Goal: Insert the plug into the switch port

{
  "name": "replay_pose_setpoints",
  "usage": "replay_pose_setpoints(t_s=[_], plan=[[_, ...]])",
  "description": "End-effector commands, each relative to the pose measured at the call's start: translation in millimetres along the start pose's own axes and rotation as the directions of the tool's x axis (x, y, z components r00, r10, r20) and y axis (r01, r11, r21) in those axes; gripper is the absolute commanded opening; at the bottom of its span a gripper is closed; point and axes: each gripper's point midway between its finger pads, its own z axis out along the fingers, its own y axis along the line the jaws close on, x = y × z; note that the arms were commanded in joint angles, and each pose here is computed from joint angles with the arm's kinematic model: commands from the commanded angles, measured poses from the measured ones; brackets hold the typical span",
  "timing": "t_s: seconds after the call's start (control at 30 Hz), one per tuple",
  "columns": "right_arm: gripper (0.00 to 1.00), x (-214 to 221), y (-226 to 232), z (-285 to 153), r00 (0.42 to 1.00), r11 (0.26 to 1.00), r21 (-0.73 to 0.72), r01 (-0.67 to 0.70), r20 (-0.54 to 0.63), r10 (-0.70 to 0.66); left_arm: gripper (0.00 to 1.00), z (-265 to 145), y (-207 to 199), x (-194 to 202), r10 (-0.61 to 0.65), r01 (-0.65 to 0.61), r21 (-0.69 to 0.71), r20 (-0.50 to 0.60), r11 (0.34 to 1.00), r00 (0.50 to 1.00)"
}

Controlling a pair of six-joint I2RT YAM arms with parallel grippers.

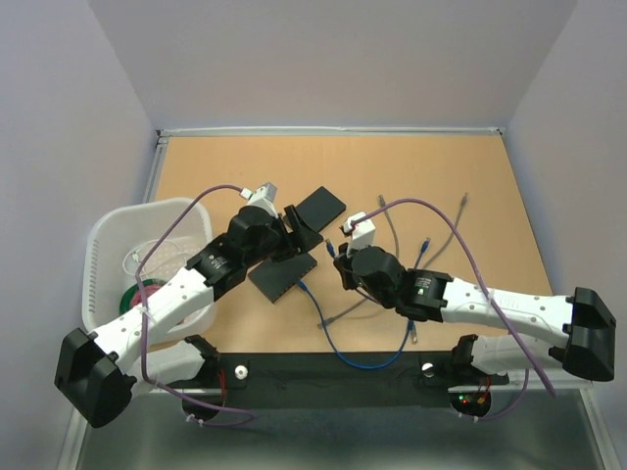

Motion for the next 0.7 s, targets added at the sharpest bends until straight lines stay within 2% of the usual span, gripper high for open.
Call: replay_pose_setpoints(t_s=[0.0,0.37,0.6,0.63,0.67], plan=[[0.00,-28,10,-4,0.998,1.000,-0.005,-0.019,0.067,0.019,0.79,-1,-21,-14,-0.011,0.008,0.046,0.046,0.999,0.999],[0.01,-27,17,-3,0.998,1.000,-0.009,-0.012,0.065,0.012,0.73,17,-25,0,-0.020,0.020,0.045,0.001,0.999,1.000],[0.00,-26,20,-3,0.998,1.000,-0.015,-0.005,0.063,0.005,0.69,20,-35,-8,-0.034,0.032,0.069,0.038,0.997,0.999],[0.01,-27,20,-4,0.998,1.000,-0.015,-0.005,0.064,0.006,0.68,21,-35,-9,-0.033,0.030,0.068,0.042,0.997,0.999],[0.00,-28,20,-4,0.998,1.000,-0.015,-0.008,0.068,0.009,0.62,21,-37,-10,-0.030,0.026,0.070,0.044,0.997,0.999]])
